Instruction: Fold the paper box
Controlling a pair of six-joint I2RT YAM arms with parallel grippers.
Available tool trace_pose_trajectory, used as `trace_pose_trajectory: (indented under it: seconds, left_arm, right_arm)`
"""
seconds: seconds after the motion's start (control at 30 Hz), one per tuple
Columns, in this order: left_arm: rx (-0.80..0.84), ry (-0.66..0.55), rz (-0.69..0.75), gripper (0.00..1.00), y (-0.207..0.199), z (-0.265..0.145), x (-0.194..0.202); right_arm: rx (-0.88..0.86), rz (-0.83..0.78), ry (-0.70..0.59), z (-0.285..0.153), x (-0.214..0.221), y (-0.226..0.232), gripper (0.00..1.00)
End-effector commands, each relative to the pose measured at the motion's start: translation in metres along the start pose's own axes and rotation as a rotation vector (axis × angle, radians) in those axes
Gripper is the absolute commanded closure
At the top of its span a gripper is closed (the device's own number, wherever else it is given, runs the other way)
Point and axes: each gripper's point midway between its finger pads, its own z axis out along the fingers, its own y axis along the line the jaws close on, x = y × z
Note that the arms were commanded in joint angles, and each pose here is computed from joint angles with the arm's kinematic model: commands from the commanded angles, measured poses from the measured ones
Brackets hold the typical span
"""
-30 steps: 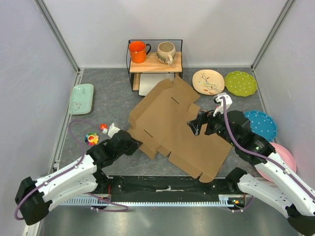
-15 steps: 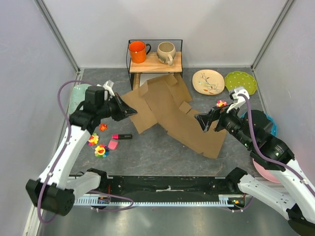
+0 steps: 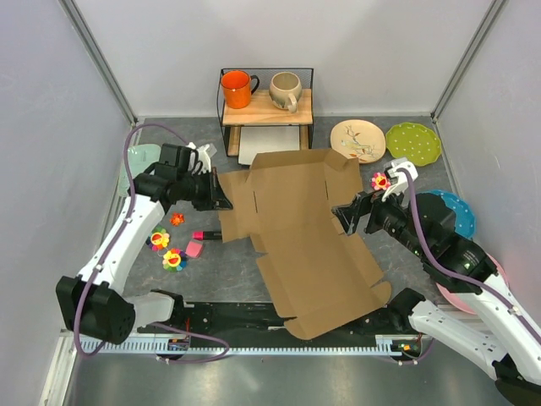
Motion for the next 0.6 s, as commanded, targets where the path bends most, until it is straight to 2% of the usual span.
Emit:
trace_pose_trajectory:
  seconds: [0.0,0.2,0.27,0.37,0.47,0.57]
  left_arm:
    - [-0.204,-0.078,0.173,0.98,0.036,0.0,-0.036]
    - [-0.389,-0.267,0.376,0.98,0.067,-0.002,-0.092]
    - [-0.437,-0.275,0.453,0.98,0.076,0.0,-0.106]
    - [-0.419,-0.244,0.513,0.98,0.076,0.01,-0.113]
    - [-0.344,-0.17,0.528,0.98,0.076,0.035,-0.1]
    - [-0.296,-0.144,0.613,0.98,0.07,0.058,-0.087]
  right_arm:
    - [-0.019,0.009,0.006,0.001,0.006,0.002,0.02]
    - [-0.035,0.007,0.016,0.0,0.012,0.003,0.02]
    - [-0.048,0.011,0.011,-0.003,0.01,0.006,0.02]
    - [-0.067,0.009,0.022,-0.004,0.011,0.009,0.02]
    - [-0.06,0.0,0.041,0.0,0.017,0.007,0.02]
    - [-0.025,-0.005,0.054,0.007,0.022,0.001,0.02]
